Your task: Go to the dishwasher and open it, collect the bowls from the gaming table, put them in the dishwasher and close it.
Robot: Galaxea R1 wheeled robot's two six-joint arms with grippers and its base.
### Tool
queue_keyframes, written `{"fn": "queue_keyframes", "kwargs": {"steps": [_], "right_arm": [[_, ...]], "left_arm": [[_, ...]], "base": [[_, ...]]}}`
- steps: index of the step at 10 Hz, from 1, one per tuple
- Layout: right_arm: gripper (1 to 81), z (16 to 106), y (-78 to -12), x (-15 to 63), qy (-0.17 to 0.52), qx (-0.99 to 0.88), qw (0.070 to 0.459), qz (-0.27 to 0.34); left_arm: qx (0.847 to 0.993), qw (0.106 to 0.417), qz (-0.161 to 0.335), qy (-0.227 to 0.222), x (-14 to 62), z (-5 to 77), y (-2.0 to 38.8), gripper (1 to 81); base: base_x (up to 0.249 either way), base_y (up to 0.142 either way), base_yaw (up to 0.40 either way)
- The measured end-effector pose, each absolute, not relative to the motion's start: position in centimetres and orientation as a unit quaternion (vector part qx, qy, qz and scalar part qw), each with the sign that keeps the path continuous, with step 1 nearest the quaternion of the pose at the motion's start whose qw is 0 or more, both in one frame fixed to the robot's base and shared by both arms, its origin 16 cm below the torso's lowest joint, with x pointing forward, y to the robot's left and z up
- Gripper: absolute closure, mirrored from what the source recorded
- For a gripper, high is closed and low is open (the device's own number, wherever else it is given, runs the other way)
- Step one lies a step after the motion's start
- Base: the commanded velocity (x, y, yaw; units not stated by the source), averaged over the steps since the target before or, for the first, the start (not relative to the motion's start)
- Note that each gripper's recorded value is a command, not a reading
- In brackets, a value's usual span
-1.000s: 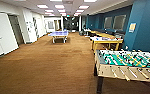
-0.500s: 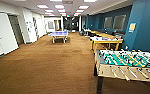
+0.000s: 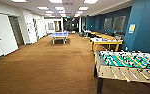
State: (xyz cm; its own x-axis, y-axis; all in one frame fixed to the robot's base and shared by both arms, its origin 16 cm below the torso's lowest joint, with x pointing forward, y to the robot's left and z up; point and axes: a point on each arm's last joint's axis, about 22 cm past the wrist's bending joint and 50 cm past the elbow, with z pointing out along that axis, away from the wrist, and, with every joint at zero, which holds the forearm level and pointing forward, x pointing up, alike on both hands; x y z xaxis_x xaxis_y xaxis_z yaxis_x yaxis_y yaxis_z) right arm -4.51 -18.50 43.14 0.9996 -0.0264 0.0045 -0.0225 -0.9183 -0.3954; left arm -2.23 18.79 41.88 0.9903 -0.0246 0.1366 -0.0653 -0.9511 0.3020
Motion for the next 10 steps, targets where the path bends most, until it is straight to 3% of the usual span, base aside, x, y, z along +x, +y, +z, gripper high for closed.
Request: {"fn": "queue_keyframes", "kwargs": {"steps": [10], "right_arm": [[1.0, 43.2, -18.0, -2.6, 0.011, -0.979, 0.205, -0.016]], "left_arm": [[0.985, 0.154, 0.076, -0.024, -0.4, 41.9, 18.8, 1.0]], "base": [[0.133, 0.0, 0.0]]}}
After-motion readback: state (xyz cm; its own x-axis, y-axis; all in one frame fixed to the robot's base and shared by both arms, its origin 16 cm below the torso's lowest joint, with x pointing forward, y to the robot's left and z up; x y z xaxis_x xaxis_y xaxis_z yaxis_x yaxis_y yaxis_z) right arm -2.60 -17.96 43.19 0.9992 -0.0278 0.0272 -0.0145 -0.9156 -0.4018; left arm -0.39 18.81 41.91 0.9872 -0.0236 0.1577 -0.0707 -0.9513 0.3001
